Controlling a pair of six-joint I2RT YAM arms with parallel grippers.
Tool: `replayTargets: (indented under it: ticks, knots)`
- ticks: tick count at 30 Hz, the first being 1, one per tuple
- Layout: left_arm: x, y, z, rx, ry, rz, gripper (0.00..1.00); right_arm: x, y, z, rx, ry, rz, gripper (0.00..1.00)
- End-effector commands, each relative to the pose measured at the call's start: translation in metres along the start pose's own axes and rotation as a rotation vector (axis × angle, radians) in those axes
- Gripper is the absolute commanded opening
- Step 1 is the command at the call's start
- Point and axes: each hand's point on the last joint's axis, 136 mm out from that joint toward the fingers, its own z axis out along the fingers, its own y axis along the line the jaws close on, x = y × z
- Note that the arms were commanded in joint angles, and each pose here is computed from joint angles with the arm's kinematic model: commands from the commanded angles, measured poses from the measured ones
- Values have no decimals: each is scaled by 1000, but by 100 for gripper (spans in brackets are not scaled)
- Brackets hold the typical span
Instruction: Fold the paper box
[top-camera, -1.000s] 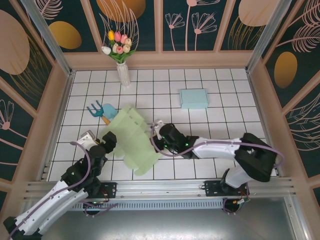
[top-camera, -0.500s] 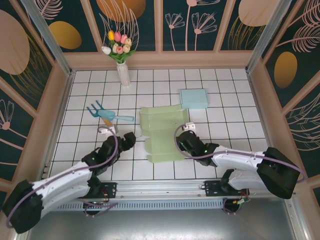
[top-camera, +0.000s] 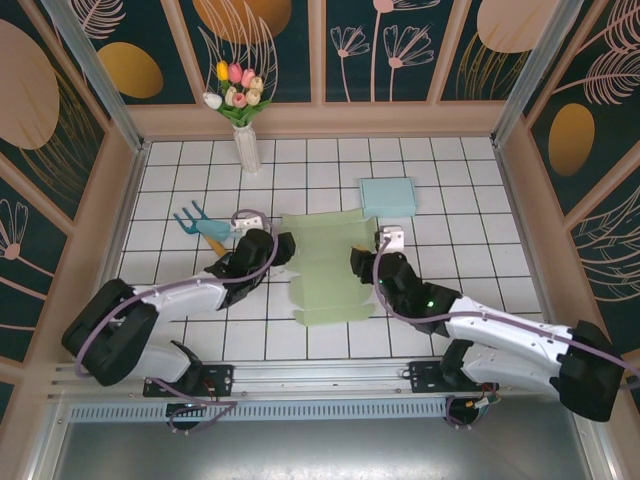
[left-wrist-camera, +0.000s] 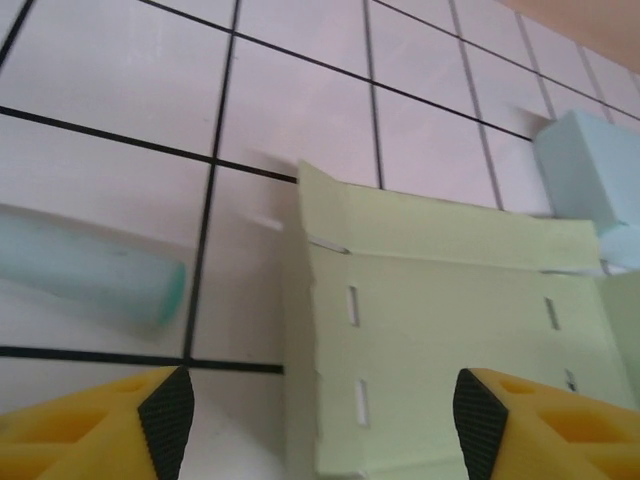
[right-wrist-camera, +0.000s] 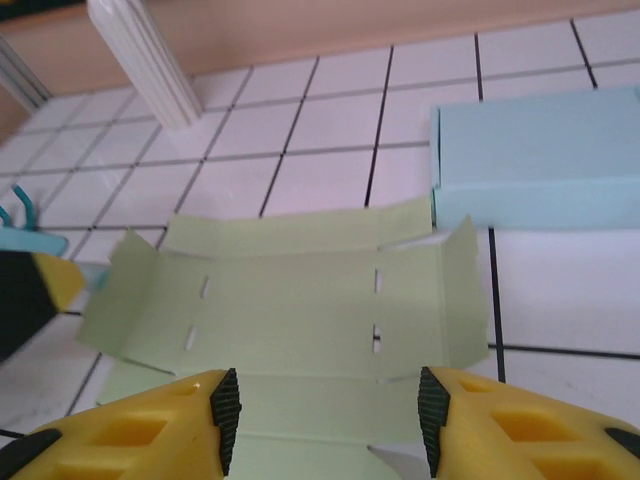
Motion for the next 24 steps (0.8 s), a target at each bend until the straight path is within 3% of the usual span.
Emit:
replayTargets:
  ticks: [1,7,10,13,14,16,20,24]
  knots:
    - [1,-3,11,14,-3,34,70,-11,-5,-5,9,-51,-12,54]
    - [6,-10,30,21,18,65,60,-21,9,-8,-66,-78,-9,54]
    - [-1,2,29,-34,-30,75,31,-36,13,-9,-67,-93,5,55]
    - [-12,-3,19,10,-86,96,4,-65,13,-8,-42,-113,18,52]
    - [-17,-9,13,46,-111,109,0,-73,15,-4,-48,-113,-12,51]
    - [-29,-20,-2,124,-180,139,0,-83,29,4,-118,-126,-131,51]
    - [-46,-50,-53,394,-373,232,0,-85,76,18,-307,-131,-537,52]
    - [-48,-62,-83,510,-448,317,0,-57,92,43,-406,3,-958,53]
